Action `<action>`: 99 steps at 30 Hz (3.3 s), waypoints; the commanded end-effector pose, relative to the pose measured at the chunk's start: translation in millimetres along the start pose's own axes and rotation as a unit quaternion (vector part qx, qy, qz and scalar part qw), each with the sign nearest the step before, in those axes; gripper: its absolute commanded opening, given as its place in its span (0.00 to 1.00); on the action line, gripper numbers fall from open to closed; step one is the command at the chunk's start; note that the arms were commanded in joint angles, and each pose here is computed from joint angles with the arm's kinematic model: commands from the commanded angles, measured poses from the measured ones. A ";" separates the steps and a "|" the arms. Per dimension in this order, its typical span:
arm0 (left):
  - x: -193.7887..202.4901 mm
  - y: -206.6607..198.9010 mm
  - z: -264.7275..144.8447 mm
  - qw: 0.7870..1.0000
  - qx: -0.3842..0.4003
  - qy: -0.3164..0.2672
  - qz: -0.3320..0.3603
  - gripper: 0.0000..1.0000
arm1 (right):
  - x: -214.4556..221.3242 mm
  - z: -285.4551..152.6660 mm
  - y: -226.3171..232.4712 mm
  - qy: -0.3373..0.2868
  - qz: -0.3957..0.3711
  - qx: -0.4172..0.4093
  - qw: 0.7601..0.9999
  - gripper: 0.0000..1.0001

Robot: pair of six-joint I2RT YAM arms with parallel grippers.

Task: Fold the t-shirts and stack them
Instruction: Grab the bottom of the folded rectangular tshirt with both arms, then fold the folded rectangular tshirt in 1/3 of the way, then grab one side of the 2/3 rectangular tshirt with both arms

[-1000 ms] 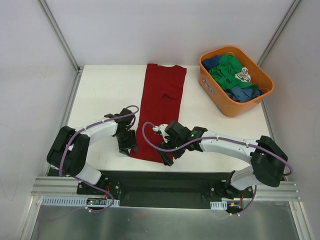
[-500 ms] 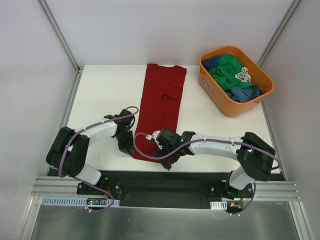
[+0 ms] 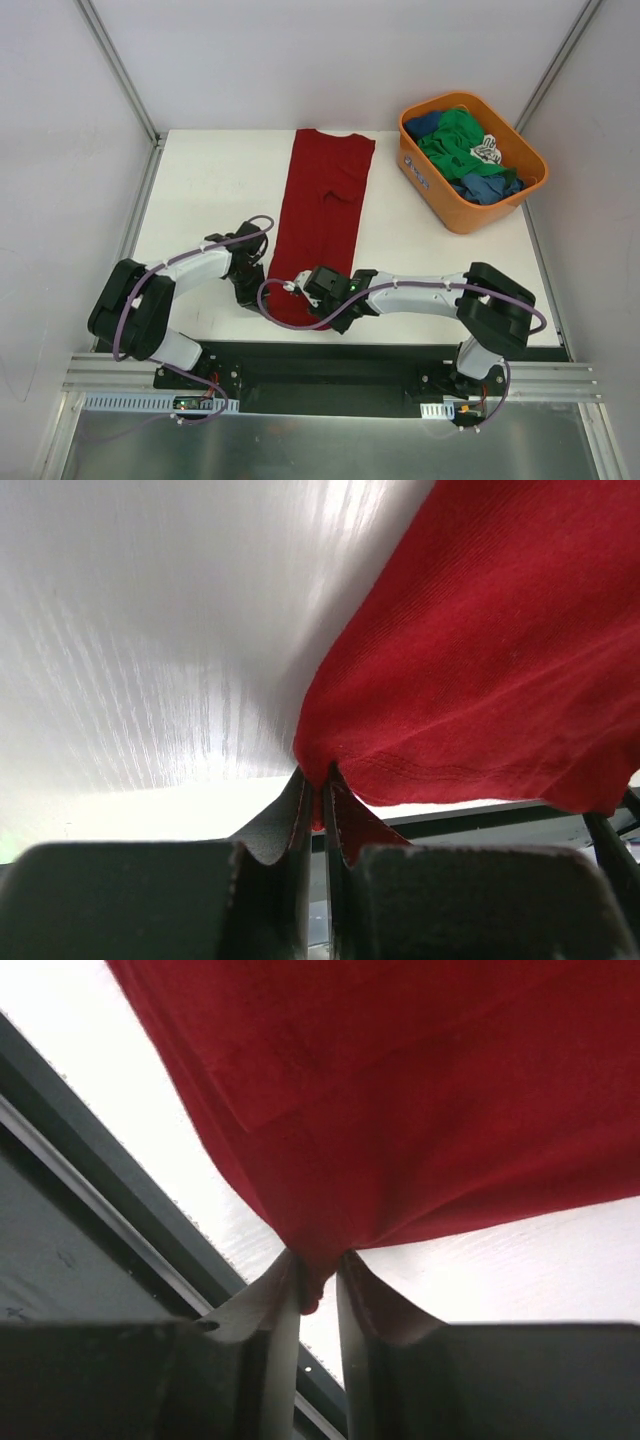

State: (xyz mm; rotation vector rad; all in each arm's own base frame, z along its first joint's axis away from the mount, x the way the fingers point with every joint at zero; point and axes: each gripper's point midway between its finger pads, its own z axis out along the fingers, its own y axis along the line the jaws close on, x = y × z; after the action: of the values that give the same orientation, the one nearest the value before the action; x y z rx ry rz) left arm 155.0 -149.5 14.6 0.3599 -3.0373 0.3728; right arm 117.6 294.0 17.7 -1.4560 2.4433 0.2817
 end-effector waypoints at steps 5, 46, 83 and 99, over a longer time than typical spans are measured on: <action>41.3 4.7 -13.4 0.998 0.048 0.018 -0.043 0.00 | 4.7 -31.0 34.9 -0.029 0.009 -0.085 0.996 0.11; -217.2 -152.7 -117.8 0.967 0.185 -0.162 0.069 0.00 | -108.1 -82.6 -202.4 -0.177 0.208 0.048 0.961 0.04; -119.1 -54.9 -75.6 0.984 0.140 -0.105 -0.019 0.99 | -90.7 -171.5 -199.0 -0.418 0.185 0.108 0.883 0.97; -131.0 -58.0 -26.6 0.986 0.144 -0.055 -0.059 0.66 | -83.6 -56.2 -94.7 -0.165 0.017 -0.022 0.986 0.99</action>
State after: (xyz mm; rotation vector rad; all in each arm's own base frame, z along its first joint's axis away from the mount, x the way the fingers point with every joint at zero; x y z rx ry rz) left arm 288.7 -161.0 46.8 0.5773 -3.0777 0.7834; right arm 224.0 292.2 95.7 -1.1698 2.2352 0.6112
